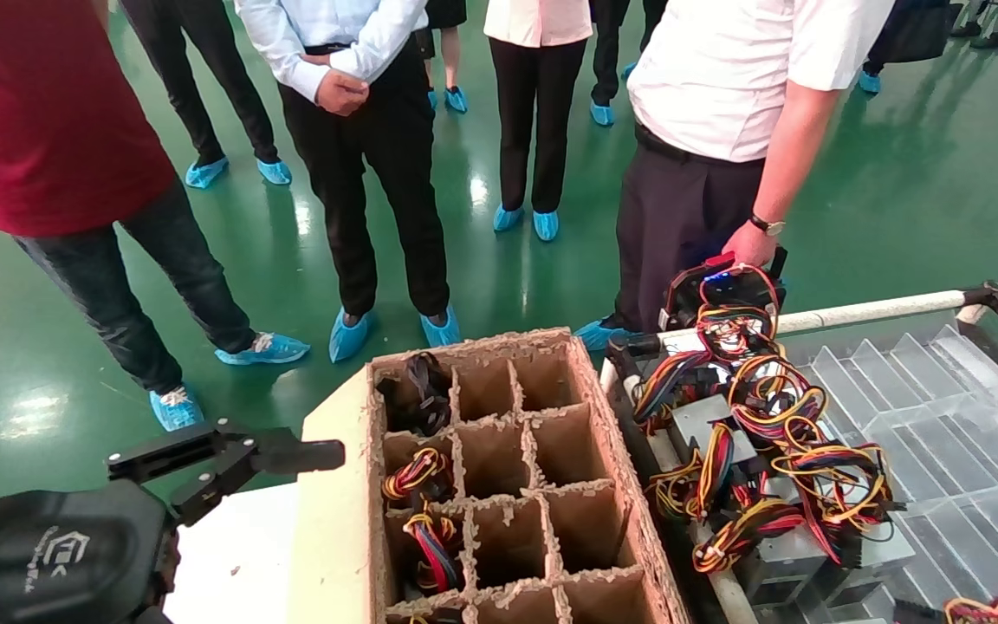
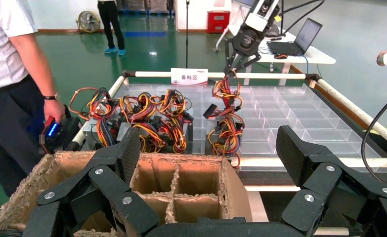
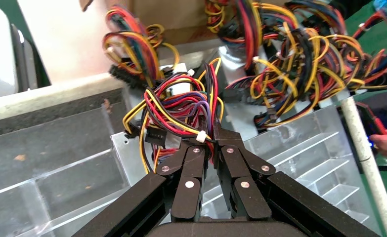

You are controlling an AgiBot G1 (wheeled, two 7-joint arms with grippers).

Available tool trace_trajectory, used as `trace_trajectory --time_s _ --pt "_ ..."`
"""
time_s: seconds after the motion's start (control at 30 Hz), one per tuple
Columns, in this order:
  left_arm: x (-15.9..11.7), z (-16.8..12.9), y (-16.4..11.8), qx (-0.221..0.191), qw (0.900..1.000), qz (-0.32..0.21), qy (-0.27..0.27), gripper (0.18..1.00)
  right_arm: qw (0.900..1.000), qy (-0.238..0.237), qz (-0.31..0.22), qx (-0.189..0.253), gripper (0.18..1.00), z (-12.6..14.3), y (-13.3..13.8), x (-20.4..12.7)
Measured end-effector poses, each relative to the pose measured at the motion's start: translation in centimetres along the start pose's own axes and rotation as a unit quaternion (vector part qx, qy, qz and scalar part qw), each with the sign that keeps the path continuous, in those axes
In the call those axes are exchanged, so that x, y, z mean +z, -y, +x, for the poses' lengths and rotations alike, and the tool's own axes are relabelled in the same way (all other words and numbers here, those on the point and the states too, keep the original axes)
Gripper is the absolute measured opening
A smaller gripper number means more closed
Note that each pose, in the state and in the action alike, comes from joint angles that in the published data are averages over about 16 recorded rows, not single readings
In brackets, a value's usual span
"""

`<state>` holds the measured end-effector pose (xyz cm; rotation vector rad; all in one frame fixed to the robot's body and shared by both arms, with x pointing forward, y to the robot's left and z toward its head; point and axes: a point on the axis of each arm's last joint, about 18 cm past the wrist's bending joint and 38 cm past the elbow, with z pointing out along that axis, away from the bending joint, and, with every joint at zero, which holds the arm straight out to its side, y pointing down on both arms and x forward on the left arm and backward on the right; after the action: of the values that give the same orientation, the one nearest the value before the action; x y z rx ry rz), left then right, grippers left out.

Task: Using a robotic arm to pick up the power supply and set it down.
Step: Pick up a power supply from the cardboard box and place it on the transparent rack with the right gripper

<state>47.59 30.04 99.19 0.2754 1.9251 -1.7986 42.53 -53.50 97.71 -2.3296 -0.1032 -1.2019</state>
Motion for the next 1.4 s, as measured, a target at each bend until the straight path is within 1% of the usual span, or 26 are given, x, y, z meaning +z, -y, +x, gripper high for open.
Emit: trace_trajectory --time_s 0.33,0.9,1.1,1.3,1.4 --pt "0.0 0.0 0.0 0.000 1.0000 0.000 0.000 1.001 1.000 -0.001 0.006 0.000 0.192 0.8 0.0 0.7" --pt "0.0 0.0 0.0 0.000 1.0000 0.000 0.000 1.001 1.000 0.016 0.009 0.021 0.193 0.4 -0.5 1.6" --pt "0.0 0.0 0.0 0.000 1.0000 0.000 0.000 1.001 1.000 0.017 0.009 0.025 0.212 0.3 -0.6 1.6" --pt "0.0 0.0 0.0 0.000 1.0000 0.000 0.000 1.001 1.000 0.016 0.007 0.022 0.257 0.3 -0.6 1.6" --pt "0.0 0.0 0.0 0.000 1.0000 0.000 0.000 1.001 1.000 0.016 0.004 0.018 0.301 0.3 -0.5 1.5"
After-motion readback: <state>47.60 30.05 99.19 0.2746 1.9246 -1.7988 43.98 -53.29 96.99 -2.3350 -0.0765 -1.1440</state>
